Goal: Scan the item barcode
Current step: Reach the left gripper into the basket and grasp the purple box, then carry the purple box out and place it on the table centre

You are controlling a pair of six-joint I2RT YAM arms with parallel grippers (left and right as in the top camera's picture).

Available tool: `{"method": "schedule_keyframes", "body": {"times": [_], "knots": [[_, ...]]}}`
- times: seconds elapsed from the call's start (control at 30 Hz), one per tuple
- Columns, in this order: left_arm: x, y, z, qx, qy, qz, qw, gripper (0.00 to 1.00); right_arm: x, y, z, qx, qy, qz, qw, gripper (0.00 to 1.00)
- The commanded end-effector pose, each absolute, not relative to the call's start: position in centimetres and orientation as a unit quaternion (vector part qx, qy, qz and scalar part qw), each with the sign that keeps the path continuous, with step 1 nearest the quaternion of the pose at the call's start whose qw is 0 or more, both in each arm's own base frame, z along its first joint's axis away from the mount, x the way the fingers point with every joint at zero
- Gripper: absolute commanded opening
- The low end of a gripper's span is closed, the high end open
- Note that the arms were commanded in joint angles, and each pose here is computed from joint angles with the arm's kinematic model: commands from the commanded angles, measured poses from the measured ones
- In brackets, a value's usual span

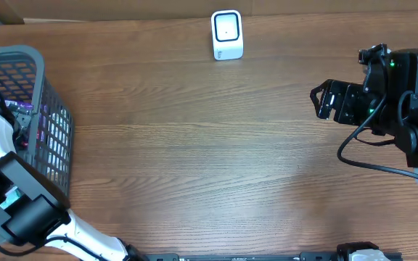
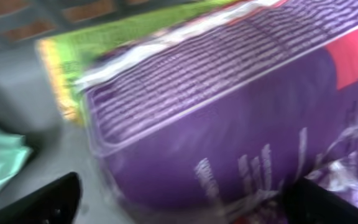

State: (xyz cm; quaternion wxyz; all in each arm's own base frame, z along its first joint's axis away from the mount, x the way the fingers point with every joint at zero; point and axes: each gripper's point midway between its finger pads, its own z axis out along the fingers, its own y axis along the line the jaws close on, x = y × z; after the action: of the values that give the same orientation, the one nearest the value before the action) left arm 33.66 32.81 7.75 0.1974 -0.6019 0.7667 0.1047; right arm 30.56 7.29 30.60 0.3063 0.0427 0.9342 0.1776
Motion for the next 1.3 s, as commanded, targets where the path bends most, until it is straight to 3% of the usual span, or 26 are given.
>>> {"method": "schedule_keyframes", "body": {"times": [0.0, 0.03, 0.07, 0.13, 0.33, 0.47, 0.8, 1.03, 1.27], "knots": [[35.0, 31.2, 5.3, -0.581, 0.79, 0.084, 0.179, 0.79, 30.6, 7.4, 31.4, 0.039, 0.931, 0.178, 0.316, 0.94], [35.1, 31.0, 5.2, -0.579, 0.792, 0.084, 0.178, 0.67, 30.6, 7.4, 31.4, 0.039, 0.931, 0.178, 0.316, 0.95], [35.3, 30.8, 5.2, -0.577, 0.793, 0.084, 0.179, 0.42, 30.6, 7.4, 31.4, 0.039, 0.931, 0.179, 0.316, 0.95], [35.4, 30.9, 5.4, -0.574, 0.794, 0.086, 0.181, 0.04, 30.6, 7.4, 31.4, 0.039, 0.931, 0.179, 0.317, 0.95], [35.7, 31.0, 7.3, -0.57, 0.797, 0.084, 0.179, 0.04, 30.7, 7.4, 31.5, 0.039, 0.93, 0.179, 0.318, 0.95], [36.1, 31.3, 11.4, -0.554, 0.807, 0.088, 0.185, 0.04, 30.9, 7.4, 31.7, 0.038, 0.928, 0.18, 0.324, 0.95], [33.6, 28.7, 29.7, -0.493, 0.815, 0.099, 0.289, 0.04, 31.1, 7.4, 31.8, 0.037, 0.926, 0.18, 0.329, 0.95], [33.5, 17.8, 39.6, -0.305, 0.861, -0.012, 0.407, 0.04, 31.2, 7.4, 31.9, 0.037, 0.925, 0.181, 0.332, 0.95], [33.9, 5.4, 40.0, -0.1, 0.911, -0.102, 0.386, 0.04, 31.2, 7.4, 31.9, 0.037, 0.925, 0.181, 0.332, 0.95]]}}
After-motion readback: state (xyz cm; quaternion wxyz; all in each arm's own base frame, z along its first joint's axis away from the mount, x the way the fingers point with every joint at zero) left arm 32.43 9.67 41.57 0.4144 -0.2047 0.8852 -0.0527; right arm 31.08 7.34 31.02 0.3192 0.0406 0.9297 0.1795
